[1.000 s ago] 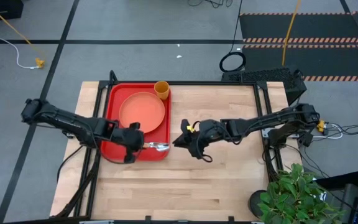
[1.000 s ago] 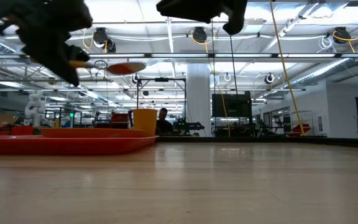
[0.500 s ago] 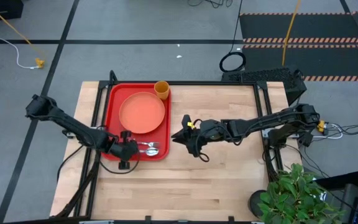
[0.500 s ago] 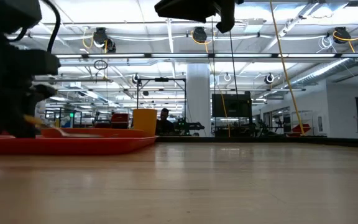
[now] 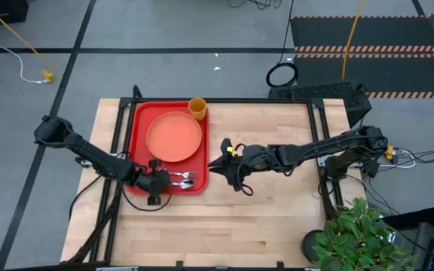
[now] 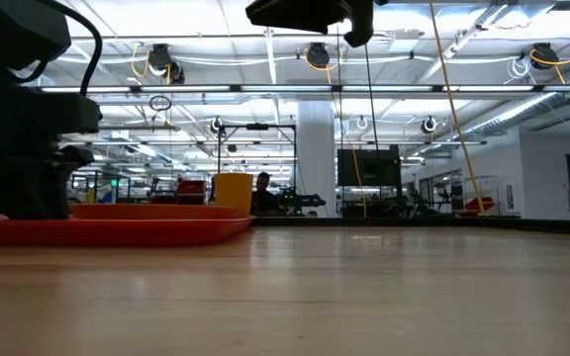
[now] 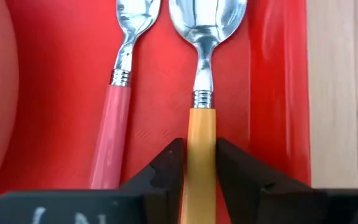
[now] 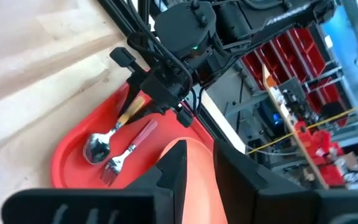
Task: Pick and place plate/cup/fork/spoon on tray
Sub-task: Put the yellow spoon on the red serving tray at the bottom of the pink fork, then return to Home Position
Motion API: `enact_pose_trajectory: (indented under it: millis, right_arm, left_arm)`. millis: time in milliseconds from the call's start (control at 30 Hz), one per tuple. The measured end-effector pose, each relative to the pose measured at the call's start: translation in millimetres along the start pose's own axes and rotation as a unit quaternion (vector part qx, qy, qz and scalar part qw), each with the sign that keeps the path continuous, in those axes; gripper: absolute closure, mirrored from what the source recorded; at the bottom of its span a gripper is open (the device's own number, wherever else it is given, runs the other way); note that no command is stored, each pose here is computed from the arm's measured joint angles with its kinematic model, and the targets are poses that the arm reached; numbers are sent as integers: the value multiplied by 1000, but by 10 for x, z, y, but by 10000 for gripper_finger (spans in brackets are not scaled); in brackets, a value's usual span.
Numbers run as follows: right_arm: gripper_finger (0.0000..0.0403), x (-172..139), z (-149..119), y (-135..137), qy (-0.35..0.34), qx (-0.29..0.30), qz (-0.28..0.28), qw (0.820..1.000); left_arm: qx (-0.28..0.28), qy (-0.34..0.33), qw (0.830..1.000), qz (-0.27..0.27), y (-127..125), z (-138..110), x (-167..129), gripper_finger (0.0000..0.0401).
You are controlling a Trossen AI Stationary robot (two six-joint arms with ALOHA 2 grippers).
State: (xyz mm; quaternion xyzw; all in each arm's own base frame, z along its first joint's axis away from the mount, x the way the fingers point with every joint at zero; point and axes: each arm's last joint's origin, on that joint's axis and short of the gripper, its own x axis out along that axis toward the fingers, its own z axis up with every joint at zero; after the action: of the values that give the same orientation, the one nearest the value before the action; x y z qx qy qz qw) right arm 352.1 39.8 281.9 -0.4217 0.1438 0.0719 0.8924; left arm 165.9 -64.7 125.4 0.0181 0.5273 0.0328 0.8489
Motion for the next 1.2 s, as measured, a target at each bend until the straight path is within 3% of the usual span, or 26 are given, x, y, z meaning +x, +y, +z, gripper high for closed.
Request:
enact_pose_trajectory:
  millis: [300, 467, 567, 700, 767, 1033, 1200]
  right_arm:
    - [330, -21, -23, -22, 21, 118, -15, 993]
    - [330, -126, -98, -81, 17, 186, 17, 982]
    - [337, -219, -168, -59, 9, 218, 15, 976]
    - [378, -357, -355, 83, 7, 241, 5, 970]
    - [396, -447, -469, 178, 2, 250, -2, 968]
    - [401, -800, -910, 554, -15, 287, -14, 958]
    - [402, -952, -1120, 742, -25, 308, -6, 951]
  left_arm:
    - [-14, -38, 999, -19, 60, 110, -237, 236]
    - [13, -76, 997, -19, 132, 222, -565, 230]
    - [46, -131, 990, -7, 185, 245, -746, 244]
    - [92, -222, 970, 28, 268, 216, -909, 273]
    - [92, -258, 961, 45, 323, 179, -965, 292]
    - [77, -350, 933, 40, 462, -136, -988, 387]
    - [49, -418, 907, 22, 474, -252, -898, 391]
